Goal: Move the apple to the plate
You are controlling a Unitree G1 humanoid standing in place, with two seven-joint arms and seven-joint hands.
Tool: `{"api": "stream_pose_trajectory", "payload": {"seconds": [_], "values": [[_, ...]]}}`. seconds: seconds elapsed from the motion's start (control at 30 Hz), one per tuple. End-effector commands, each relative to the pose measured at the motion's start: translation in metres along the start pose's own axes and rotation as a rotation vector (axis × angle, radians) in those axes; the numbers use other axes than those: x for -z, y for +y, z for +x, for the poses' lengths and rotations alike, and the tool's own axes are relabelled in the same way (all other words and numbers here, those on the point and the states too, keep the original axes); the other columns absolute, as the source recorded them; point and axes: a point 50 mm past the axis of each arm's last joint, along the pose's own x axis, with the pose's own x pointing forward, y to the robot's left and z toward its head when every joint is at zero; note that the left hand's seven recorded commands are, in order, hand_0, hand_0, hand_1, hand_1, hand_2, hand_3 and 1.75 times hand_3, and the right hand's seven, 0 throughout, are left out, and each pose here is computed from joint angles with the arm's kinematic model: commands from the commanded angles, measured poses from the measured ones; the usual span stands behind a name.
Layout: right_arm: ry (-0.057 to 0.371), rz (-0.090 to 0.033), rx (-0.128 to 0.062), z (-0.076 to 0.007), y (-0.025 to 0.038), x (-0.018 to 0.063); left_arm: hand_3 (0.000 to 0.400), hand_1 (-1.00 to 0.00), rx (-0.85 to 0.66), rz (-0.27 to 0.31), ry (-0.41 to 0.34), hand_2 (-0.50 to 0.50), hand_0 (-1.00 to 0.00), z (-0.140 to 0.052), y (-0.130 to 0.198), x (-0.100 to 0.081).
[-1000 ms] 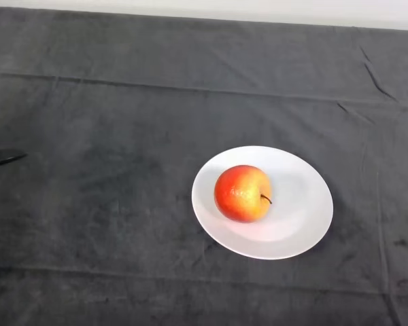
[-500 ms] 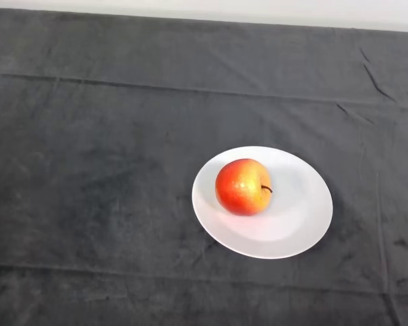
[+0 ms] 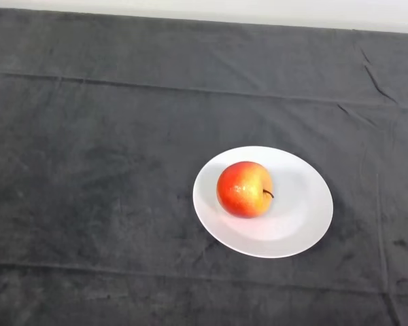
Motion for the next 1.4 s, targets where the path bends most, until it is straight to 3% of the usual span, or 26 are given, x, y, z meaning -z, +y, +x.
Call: {"api": "stream_pose_trajectory", "payload": {"seconds": [0.03, 1.4], "values": [[0.326, -0.032, 0.042, -0.0553, -0.0136, 0.0560, 0.000, 0.00, -0.023, 0.021, -0.020, 0.00, 0.00, 0.0057, 0.0075, -0.0049], [0.326, -0.032, 0.042, -0.0552, -0.0137, 0.0561, 0.000, 0.00, 0.010, 0.004, -0.005, 0.00, 0.00, 0.0038, 0.0011, -0.0046]]}}
